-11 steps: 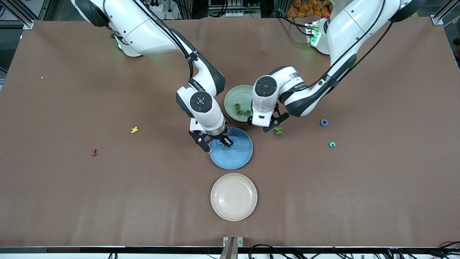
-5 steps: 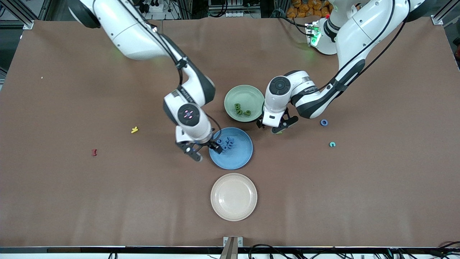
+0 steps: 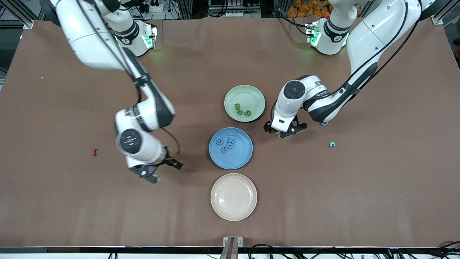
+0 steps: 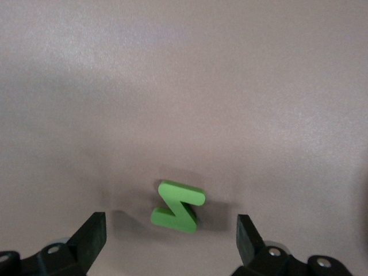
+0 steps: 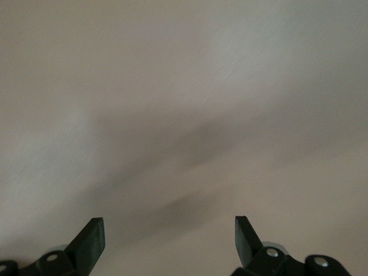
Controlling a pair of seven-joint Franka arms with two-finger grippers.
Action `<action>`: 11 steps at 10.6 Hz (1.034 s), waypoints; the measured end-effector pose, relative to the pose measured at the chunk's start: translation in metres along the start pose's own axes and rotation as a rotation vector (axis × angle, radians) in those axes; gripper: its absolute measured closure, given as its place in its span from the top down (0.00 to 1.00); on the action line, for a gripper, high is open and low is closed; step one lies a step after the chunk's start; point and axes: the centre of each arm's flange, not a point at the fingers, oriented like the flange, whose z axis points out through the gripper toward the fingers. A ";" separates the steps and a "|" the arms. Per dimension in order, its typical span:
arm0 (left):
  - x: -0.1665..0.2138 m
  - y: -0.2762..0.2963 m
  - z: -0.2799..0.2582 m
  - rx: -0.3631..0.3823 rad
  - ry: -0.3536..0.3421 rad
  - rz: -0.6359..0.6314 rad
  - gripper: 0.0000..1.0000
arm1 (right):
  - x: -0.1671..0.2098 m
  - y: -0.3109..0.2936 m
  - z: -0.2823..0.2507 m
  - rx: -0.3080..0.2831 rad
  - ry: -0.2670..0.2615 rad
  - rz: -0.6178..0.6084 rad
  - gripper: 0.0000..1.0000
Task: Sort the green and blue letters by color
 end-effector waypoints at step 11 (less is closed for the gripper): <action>0.007 -0.005 0.010 -0.006 0.029 0.095 1.00 | 0.174 0.245 -0.066 -0.099 0.125 -0.169 1.00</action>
